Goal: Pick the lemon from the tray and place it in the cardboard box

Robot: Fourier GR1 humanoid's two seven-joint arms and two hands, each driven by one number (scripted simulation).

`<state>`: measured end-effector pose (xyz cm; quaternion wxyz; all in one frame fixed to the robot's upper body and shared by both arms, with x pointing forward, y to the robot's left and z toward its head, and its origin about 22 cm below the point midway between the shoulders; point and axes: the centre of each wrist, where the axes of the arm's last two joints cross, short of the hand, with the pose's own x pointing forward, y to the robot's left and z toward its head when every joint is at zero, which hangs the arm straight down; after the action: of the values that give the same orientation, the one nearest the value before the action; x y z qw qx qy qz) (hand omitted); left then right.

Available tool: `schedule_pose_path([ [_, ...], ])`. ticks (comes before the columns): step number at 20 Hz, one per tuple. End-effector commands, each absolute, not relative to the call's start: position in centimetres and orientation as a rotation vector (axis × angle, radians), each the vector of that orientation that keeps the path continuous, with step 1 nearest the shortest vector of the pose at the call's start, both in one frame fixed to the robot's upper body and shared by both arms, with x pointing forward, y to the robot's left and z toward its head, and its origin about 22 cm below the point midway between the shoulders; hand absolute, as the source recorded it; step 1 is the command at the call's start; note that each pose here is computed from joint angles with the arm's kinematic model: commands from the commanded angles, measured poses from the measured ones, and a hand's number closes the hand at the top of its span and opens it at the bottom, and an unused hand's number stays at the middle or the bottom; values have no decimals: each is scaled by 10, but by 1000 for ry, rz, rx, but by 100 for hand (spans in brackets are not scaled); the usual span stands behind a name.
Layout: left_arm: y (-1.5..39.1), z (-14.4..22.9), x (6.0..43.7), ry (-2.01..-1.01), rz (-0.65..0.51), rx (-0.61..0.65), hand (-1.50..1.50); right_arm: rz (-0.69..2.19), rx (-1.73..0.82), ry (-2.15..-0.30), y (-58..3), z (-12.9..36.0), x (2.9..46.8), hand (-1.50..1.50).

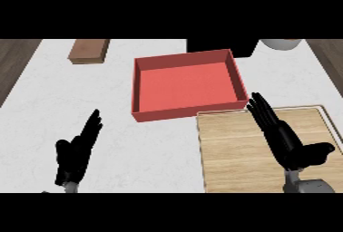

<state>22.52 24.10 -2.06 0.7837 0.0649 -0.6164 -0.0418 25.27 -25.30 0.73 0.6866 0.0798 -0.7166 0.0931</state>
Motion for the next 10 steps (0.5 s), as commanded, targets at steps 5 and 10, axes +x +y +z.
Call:
schedule_pose_path([
  [5,276,10,246,-1470,-203,385,0,518,217,-1958,-238,104,296,-150],
  [10,293,20,251,-1466,-199,384,0,454,-428,-1883,-301,78,302,-150],
])
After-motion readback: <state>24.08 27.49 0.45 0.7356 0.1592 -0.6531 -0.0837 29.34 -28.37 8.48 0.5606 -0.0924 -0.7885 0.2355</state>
